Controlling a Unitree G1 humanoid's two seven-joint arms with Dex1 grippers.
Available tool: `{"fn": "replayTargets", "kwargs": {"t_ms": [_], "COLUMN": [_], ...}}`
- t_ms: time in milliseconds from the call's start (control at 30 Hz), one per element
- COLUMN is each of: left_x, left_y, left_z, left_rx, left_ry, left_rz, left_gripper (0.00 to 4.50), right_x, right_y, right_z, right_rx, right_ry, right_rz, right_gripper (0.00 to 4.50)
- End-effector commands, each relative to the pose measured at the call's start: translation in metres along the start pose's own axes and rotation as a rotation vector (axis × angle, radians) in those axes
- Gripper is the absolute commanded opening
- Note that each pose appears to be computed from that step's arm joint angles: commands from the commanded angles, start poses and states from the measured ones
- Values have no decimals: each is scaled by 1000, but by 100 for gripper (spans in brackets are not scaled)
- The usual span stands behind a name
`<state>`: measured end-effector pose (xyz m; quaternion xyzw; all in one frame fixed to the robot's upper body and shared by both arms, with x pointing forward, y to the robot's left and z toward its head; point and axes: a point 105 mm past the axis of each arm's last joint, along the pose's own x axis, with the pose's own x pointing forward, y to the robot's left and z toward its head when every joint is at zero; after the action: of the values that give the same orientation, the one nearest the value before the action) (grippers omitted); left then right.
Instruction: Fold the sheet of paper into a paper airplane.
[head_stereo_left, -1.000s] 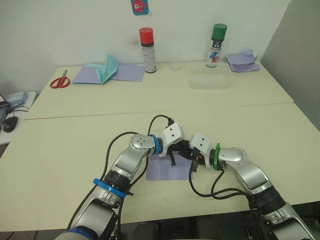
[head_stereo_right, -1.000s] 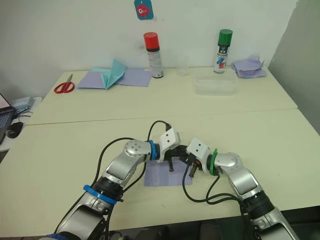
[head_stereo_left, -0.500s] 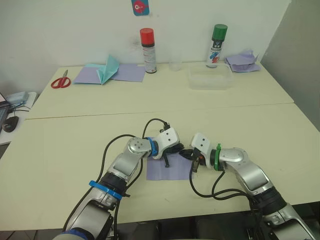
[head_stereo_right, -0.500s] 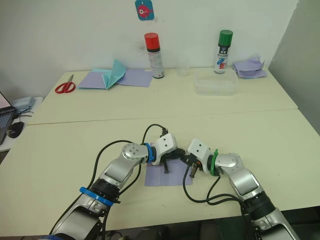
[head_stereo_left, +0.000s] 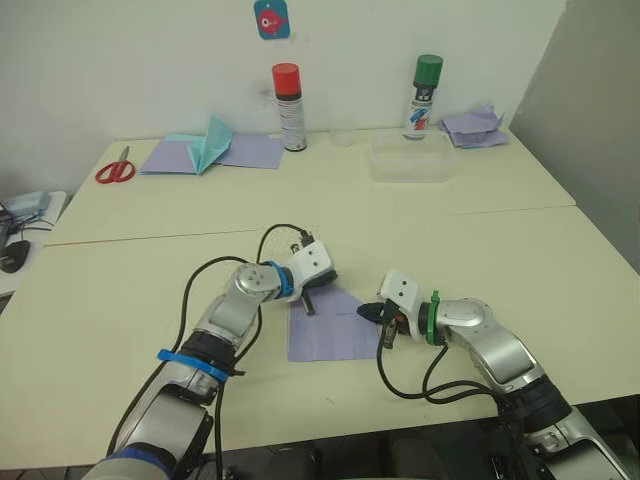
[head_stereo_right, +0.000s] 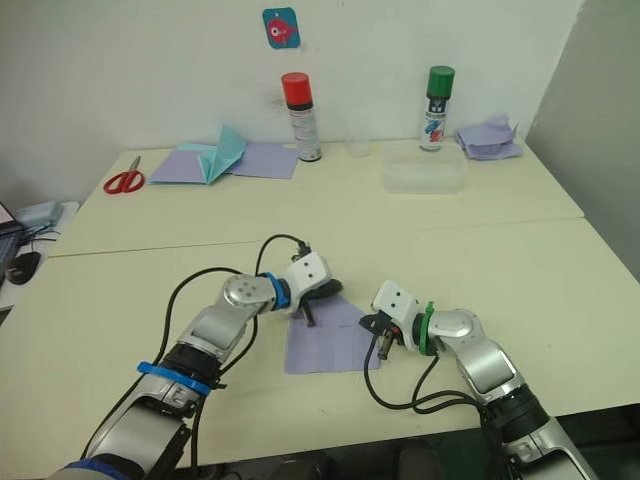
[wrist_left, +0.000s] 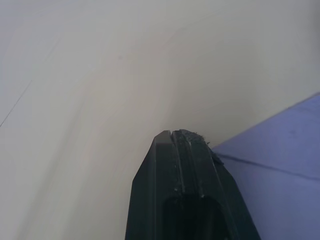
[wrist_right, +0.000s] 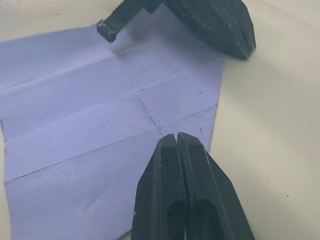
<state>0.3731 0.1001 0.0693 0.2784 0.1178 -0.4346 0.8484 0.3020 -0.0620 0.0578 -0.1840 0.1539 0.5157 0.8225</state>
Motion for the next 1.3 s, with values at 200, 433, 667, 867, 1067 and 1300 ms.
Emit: {"fn": "replayTargets", "kwargs": {"t_ms": [200,433,667,867,1067,1300], "left_x": [-39,-85,-92,-82,-78,-76], "left_y": [38,19,-5,-17,-19,-20], "left_z": [31,30,-1,-8,-15,-12], "left_rx": [-220,-450,-545,-603,-598,-553], "left_ry": [-253,-314,-197,-154,-125,-131], "left_rz": [193,106,93,65,66,41], "left_gripper": [0,73,300,329,292,93], "right_x": [13,18,21,23,23,22], "right_y": [3,1,2,3,5,6], "right_z": [-7,1,3,5,4,3], "right_rx": [30,46,22,13,6,8], "right_ry": [28,5,2,0,1,4], "right_rz": [16,15,33,42,46,43], "right_gripper": [3,0,0,0,0,0]}}
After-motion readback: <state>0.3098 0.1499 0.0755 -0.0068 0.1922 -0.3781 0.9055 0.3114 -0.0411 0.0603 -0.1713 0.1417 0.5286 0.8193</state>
